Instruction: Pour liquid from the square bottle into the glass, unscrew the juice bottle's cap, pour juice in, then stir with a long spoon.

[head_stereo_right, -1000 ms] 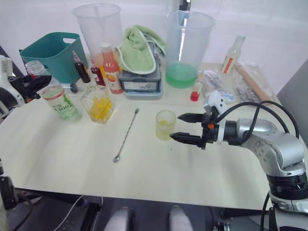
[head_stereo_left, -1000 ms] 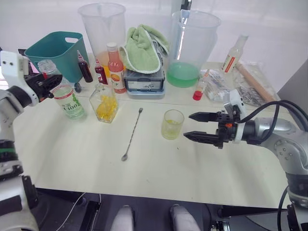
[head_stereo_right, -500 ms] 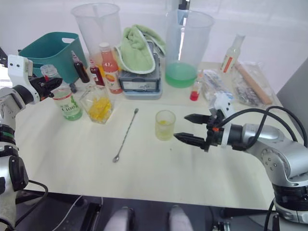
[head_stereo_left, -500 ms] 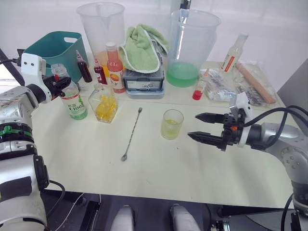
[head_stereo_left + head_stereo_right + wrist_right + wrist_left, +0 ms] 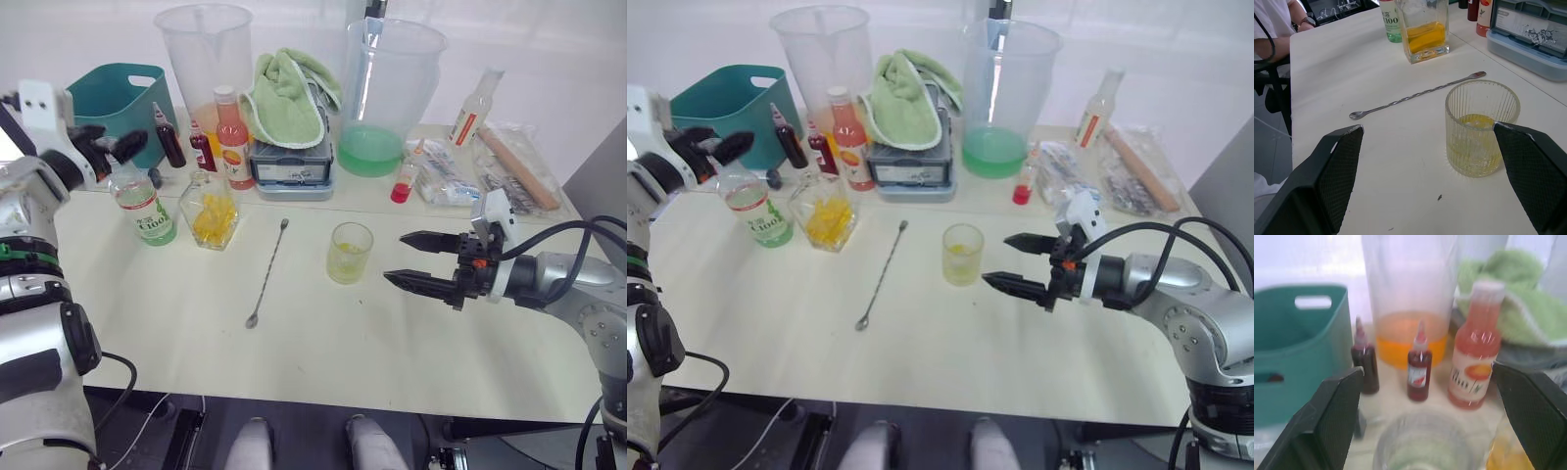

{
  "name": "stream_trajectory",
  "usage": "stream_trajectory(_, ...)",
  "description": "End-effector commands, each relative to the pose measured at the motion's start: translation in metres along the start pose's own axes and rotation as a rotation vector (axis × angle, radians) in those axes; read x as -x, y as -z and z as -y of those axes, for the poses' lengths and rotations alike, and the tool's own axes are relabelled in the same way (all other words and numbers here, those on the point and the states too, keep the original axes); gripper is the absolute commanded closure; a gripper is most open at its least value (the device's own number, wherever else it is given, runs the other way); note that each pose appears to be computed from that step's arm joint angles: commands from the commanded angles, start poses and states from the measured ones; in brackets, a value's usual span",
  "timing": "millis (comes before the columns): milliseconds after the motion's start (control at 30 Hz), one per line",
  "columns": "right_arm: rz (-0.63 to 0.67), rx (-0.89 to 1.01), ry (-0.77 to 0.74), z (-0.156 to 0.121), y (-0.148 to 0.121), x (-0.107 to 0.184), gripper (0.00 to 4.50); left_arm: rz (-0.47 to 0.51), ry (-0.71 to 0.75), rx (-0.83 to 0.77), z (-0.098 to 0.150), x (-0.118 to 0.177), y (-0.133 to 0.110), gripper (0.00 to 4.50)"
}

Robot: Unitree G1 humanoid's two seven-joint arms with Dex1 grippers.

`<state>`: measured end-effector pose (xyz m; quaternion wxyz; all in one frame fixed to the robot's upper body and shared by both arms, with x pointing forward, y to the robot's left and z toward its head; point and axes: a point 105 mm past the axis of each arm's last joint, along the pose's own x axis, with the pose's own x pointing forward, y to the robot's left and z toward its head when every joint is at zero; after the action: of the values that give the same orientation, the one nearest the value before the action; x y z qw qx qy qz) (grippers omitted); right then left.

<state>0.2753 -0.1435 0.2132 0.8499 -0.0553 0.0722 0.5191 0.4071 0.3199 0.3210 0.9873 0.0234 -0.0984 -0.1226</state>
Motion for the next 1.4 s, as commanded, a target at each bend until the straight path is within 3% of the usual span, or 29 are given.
stream_trajectory(33, 0.029, 0.049, -0.004, 0.0, -0.013, 0.003, 0.0, 0.141, 0.011, -0.055, 0.001, 0.009, -0.049, 0.06)
stream_trajectory(167, 0.038, 0.052, -0.005, 0.002, -0.015, 0.003, 0.0, 0.189, 0.131, -0.099, 0.023, 0.014, -0.072, 0.06)
stream_trajectory(367, 0.05, 0.063, 0.011, 0.006, -0.018, 0.006, 0.0, 0.115, 0.427, -0.13, 0.081, 0.027, -0.064, 0.06)
stream_trajectory(500, 0.066, 0.09, 0.053, 0.014, -0.021, 0.01, 0.0, 0.029, 0.568, -0.171, 0.113, 0.038, -0.045, 0.06)
stream_trajectory(667, 0.07, 0.145, 0.179, 0.032, -0.022, 0.014, 0.0, -0.032, 0.595, -0.188, 0.128, 0.047, -0.023, 0.06)
stream_trajectory(733, 0.077, 0.13, 0.186, 0.033, -0.02, 0.016, 0.0, -0.069, 0.587, -0.187, 0.133, 0.05, -0.008, 0.06)
stream_trajectory(800, 0.077, 0.103, 0.16, 0.028, -0.008, 0.021, 0.0, -0.142, 0.573, -0.152, 0.143, 0.059, 0.03, 0.06)
stream_trajectory(933, 0.025, 0.07, 0.204, 0.033, 0.013, 0.037, 0.0, -0.182, 0.478, -0.152, 0.137, 0.077, 0.069, 0.06)
stream_trajectory(1133, -0.019, 0.056, 0.381, 0.051, 0.037, 0.064, 0.0, -0.269, 0.391, -0.196, 0.107, 0.105, 0.117, 0.06)
stream_trajectory(1400, -0.084, -0.14, 0.498, 0.045, 0.083, 0.088, 0.0, -0.336, 0.308, -0.12, 0.072, 0.154, 0.159, 0.06)
